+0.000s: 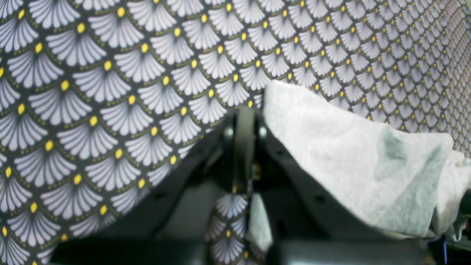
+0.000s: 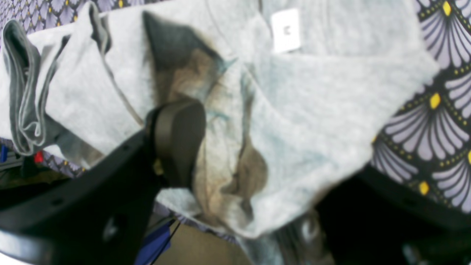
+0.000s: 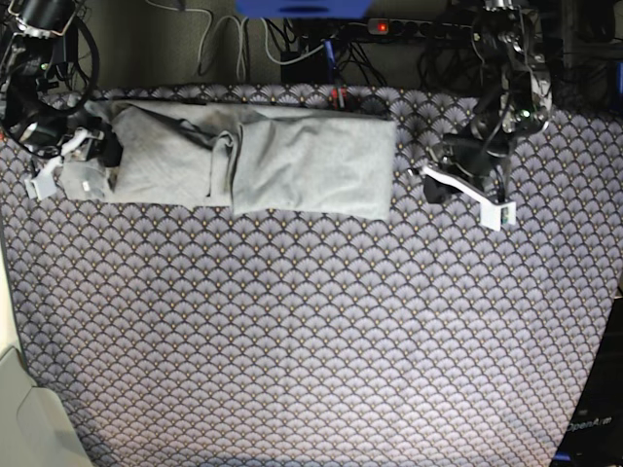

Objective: Fold the T-shirt properly
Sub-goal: 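Grasp the strip's other end with the right gripper, then fold the held end over onto the bundle with the right gripper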

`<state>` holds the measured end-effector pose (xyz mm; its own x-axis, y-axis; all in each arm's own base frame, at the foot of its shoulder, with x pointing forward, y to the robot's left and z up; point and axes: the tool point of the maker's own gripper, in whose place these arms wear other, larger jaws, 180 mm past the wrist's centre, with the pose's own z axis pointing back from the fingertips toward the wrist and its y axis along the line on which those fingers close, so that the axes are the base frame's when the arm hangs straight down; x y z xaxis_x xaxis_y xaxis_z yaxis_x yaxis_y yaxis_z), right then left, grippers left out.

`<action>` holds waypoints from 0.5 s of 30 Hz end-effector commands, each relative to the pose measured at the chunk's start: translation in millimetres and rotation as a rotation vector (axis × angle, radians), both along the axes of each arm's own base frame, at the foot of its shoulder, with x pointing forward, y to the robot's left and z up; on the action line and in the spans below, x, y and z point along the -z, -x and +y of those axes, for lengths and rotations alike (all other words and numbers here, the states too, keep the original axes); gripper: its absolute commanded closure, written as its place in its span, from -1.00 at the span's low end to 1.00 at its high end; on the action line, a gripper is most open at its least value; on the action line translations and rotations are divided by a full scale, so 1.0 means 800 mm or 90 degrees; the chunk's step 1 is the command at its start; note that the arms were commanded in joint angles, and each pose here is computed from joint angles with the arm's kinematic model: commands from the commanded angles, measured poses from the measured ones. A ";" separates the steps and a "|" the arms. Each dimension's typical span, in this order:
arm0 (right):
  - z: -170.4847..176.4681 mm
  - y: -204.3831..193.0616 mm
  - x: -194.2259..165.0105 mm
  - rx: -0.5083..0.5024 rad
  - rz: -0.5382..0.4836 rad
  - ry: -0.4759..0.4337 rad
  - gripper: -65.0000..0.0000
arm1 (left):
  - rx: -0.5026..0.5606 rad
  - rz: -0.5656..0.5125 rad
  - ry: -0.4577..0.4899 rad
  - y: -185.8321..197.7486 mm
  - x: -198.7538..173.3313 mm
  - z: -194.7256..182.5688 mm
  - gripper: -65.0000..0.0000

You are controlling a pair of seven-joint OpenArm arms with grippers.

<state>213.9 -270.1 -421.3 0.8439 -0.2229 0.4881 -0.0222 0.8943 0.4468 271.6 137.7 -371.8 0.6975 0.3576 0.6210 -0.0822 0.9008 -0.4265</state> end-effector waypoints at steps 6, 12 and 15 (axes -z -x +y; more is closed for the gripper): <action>0.000 0.008 0.008 -0.005 0.027 0.011 -0.14 | 0.002 -0.020 -0.001 -0.002 -0.010 0.001 0.99; 0.004 0.011 0.011 -0.010 0.034 0.008 0.83 | 0.004 -0.028 -0.002 -0.003 -0.015 0.000 0.99; 0.002 0.006 0.006 -0.014 0.031 0.013 1.00 | 0.004 -0.025 -0.003 -0.001 -0.014 0.001 0.99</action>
